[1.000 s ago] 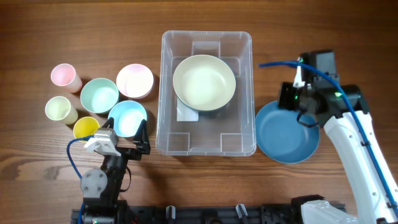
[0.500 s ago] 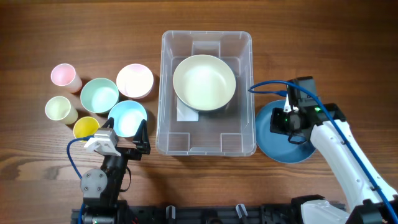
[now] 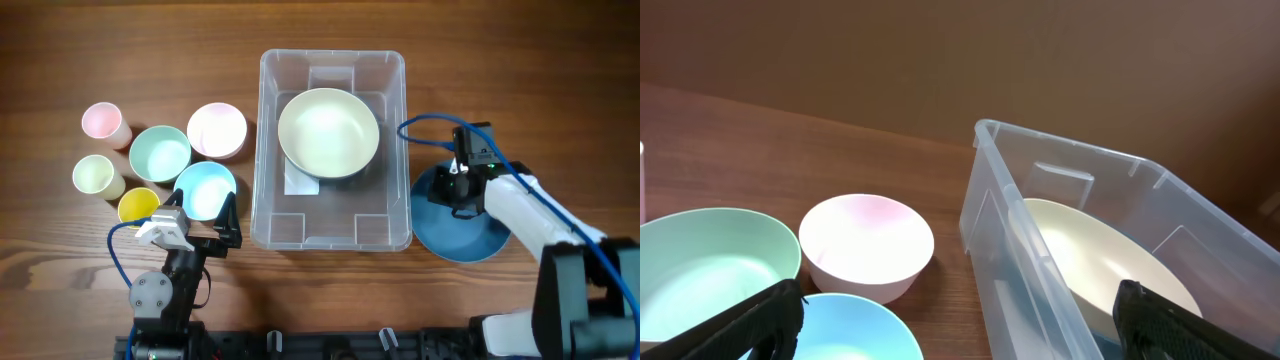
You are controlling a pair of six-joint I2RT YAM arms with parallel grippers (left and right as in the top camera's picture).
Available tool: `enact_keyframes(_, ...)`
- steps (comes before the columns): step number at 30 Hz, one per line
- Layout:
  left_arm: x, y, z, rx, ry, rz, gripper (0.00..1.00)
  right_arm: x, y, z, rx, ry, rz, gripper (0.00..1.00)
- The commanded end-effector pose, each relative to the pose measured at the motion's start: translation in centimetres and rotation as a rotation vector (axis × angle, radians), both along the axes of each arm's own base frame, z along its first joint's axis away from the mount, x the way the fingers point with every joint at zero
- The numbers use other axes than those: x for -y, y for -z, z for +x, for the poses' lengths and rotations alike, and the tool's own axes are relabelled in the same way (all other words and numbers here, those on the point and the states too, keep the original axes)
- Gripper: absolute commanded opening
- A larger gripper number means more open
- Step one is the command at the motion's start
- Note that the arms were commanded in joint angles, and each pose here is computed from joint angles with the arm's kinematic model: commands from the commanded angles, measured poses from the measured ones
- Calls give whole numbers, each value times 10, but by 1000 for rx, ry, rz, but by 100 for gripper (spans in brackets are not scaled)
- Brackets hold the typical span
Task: Pack container
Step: 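Move the right gripper to the remaining teal bowl rim and grasp it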
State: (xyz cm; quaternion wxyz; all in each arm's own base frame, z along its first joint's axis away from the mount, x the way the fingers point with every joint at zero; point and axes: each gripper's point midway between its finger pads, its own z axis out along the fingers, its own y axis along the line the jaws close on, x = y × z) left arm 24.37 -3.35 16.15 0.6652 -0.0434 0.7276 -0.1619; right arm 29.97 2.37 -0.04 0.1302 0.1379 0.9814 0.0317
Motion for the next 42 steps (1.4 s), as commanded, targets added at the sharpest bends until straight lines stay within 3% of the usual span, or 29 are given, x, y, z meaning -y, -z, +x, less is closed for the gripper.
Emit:
enact_keyframes(1,-1,3,0,-1,-4,16,100,23,10,12,25,83,-11,4)
enact_keyframes(10,-1,3,0,-1,-4,16,100,77,-18,69,297,232,-9,4)
enact_keyframes(21,-1,3,0,-1,-4,16,100,109,-66,120,593,246,-117,4)
enact_keyframes(26,-1,3,0,-1,-4,16,100,112,-81,127,592,229,-141,4)
enact_keyframes(35,-1,3,0,-1,-4,16,100,167,-117,95,412,354,-139,5)
enact_keyframes(38,-1,3,0,-1,-4,16,100,161,-116,89,384,263,-57,24)
enact_keyframes(40,-1,3,0,-1,-4,16,100,161,-107,76,325,263,-38,51)
enact_keyframes(41,-1,3,0,-1,-4,16,100,162,-104,70,303,260,-38,61)
enact_keyframes(42,-1,3,0,-1,-4,16,100,161,-99,63,270,249,-38,64)
